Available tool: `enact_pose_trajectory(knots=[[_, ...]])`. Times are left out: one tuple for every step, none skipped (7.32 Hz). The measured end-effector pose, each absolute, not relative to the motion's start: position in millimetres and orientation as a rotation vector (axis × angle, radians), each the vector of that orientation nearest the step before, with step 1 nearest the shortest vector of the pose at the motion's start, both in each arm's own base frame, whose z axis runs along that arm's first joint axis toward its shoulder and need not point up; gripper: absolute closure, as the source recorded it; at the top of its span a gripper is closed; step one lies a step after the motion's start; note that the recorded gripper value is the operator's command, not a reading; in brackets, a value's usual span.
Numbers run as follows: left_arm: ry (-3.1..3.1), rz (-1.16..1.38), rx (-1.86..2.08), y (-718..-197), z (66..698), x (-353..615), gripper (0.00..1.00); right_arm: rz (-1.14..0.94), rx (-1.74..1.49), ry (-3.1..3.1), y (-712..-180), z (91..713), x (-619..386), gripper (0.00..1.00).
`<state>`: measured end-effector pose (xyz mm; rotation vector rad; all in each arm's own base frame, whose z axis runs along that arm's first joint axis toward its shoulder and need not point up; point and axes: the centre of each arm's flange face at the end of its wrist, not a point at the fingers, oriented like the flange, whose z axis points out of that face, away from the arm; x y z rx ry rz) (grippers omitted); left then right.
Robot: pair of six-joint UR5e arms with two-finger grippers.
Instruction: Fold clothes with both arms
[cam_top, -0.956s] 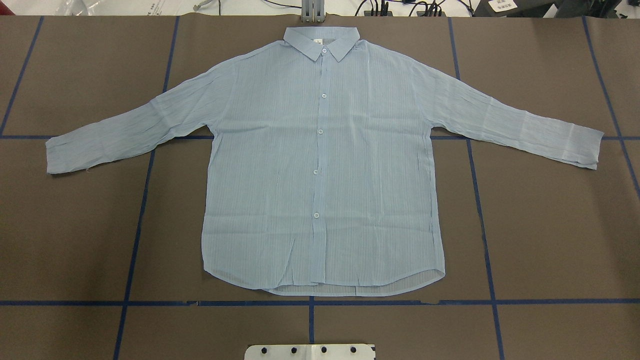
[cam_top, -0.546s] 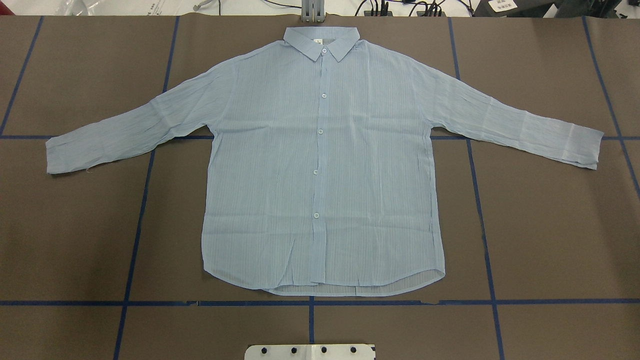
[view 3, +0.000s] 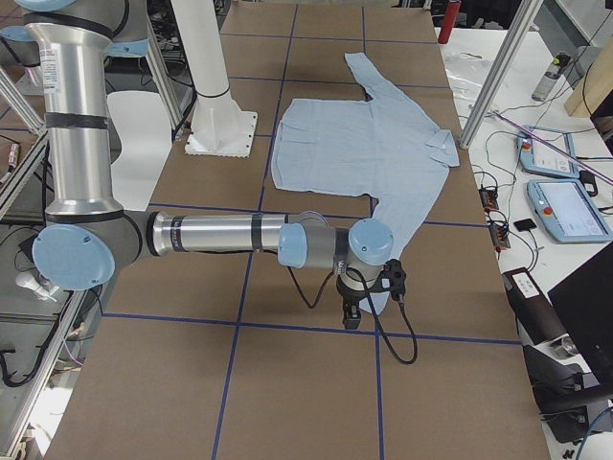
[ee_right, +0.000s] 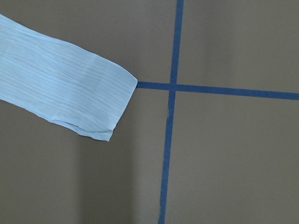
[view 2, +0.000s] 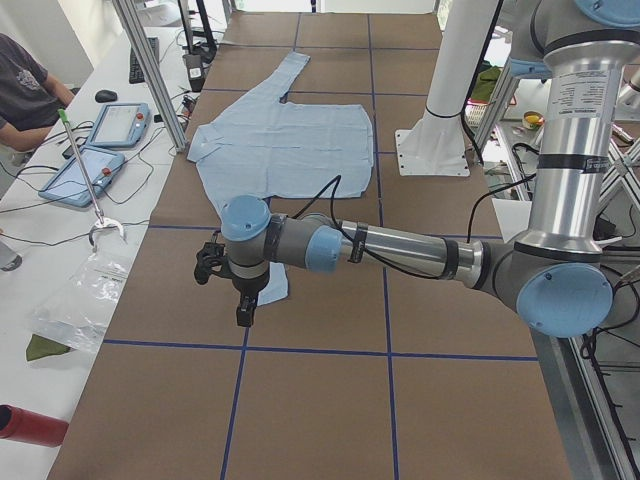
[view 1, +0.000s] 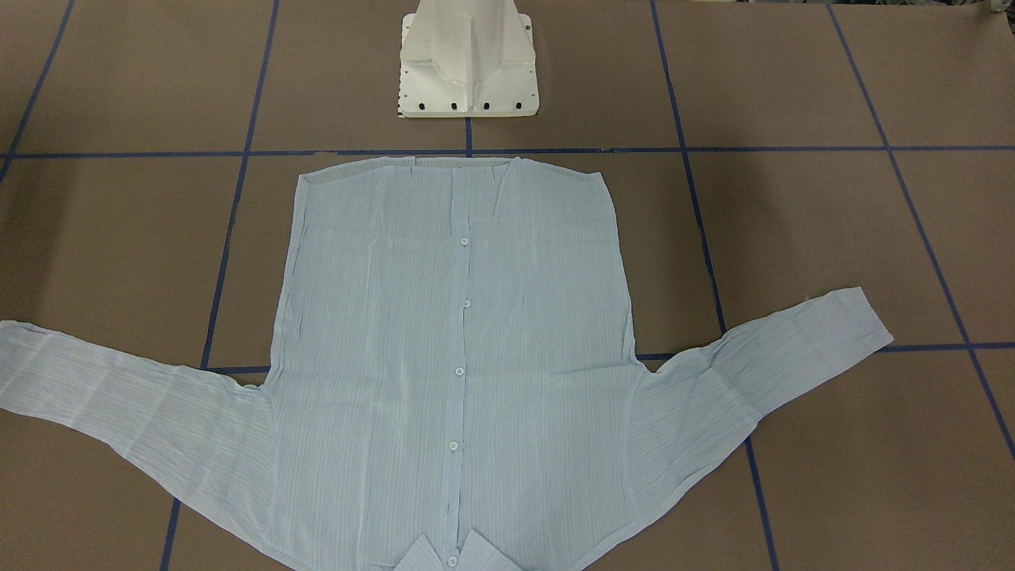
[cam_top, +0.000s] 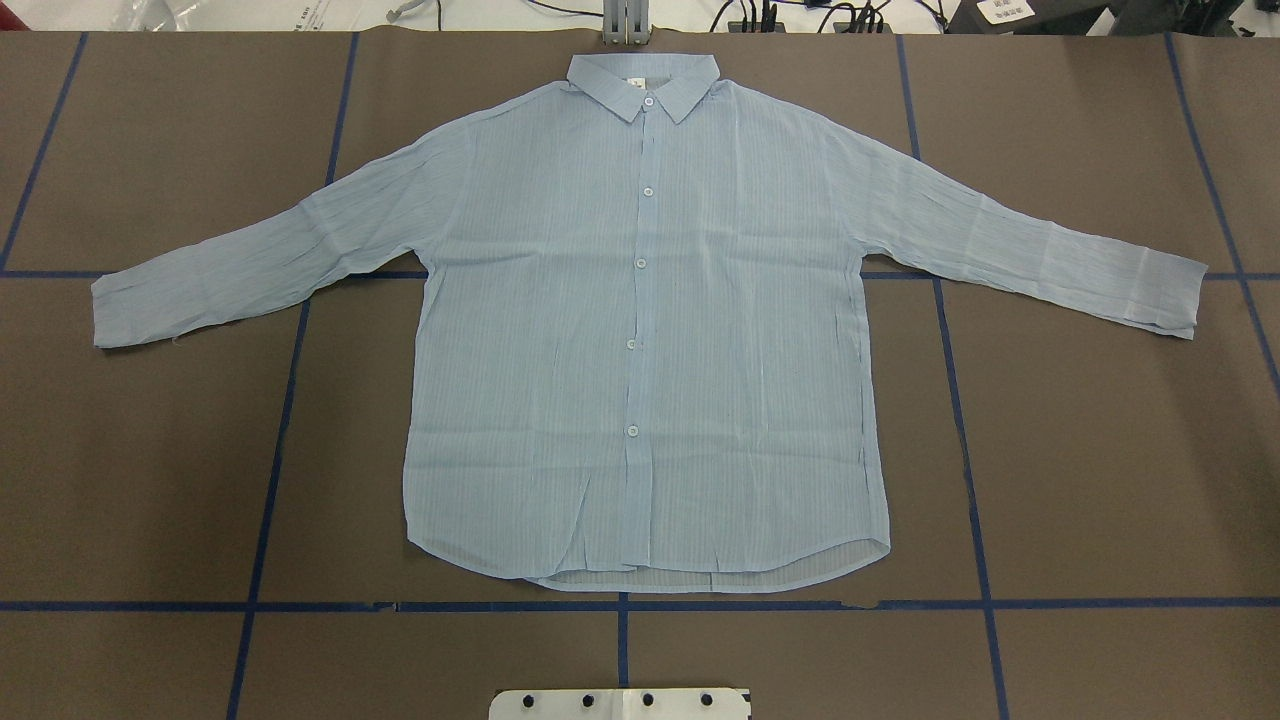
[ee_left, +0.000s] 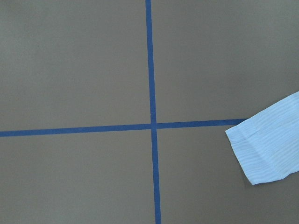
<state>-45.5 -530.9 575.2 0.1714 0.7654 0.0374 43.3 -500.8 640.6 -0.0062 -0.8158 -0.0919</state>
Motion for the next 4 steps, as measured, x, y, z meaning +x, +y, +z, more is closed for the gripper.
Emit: enact_pose_trajectory(knots=[[0.767,0.05,0.194,-533.1,574.5,-44.0,0.0,-0.113,0.017,-0.835,-506.3,651.9,36.6,0.0],[0.768,0.061,0.219,-534.3,571.8,-43.1,0.0,-0.137,0.049,-0.844,-510.5,666.2,30.2,0.0],[0.769,0.076,0.256,-536.6,565.6,-42.7,0.0,-0.139,0.069,-0.848,-515.2,676.9,20.5,0.0],[0.77,0.092,0.289,-537.9,560.6,-42.3,0.0,-0.107,0.073,-0.852,-521.7,680.0,2.8,0.0]])
